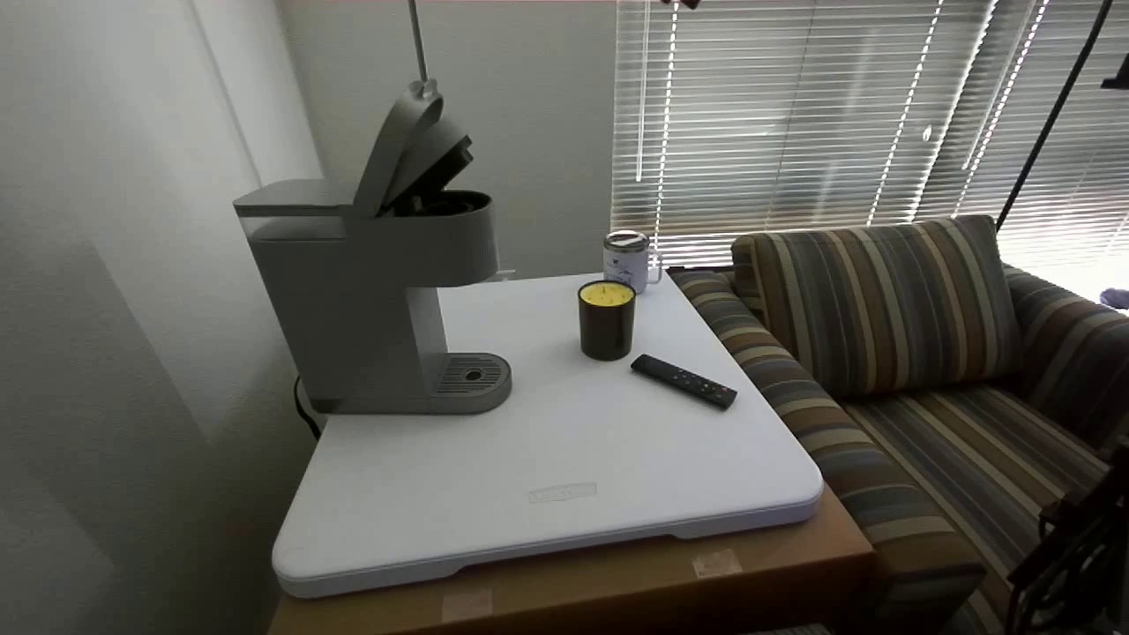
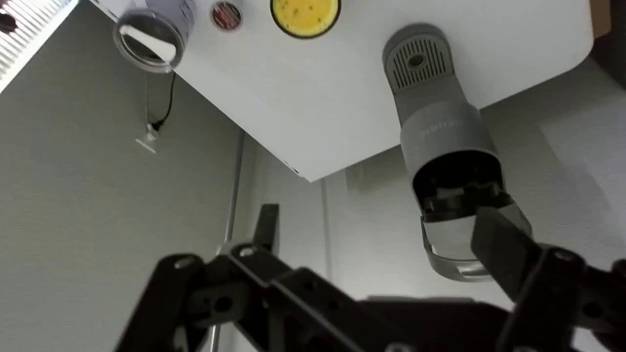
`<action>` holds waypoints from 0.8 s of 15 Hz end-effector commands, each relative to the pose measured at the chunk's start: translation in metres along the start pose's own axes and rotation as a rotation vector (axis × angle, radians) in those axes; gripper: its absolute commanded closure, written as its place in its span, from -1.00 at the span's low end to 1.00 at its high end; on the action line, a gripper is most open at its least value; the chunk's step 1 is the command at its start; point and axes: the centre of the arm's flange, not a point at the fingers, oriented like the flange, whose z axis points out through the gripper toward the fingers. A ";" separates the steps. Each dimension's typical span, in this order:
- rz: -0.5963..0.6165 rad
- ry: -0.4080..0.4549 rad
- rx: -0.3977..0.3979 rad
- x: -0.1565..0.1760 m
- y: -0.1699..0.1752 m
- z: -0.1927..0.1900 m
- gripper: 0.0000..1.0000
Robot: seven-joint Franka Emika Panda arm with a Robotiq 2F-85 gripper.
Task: Close the lid of the object
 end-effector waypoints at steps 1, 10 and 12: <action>-0.047 0.075 0.029 0.060 0.010 0.036 -1.00; -0.234 0.163 0.140 0.161 -0.035 0.097 -1.00; -0.202 0.161 0.122 0.140 -0.049 0.089 -1.00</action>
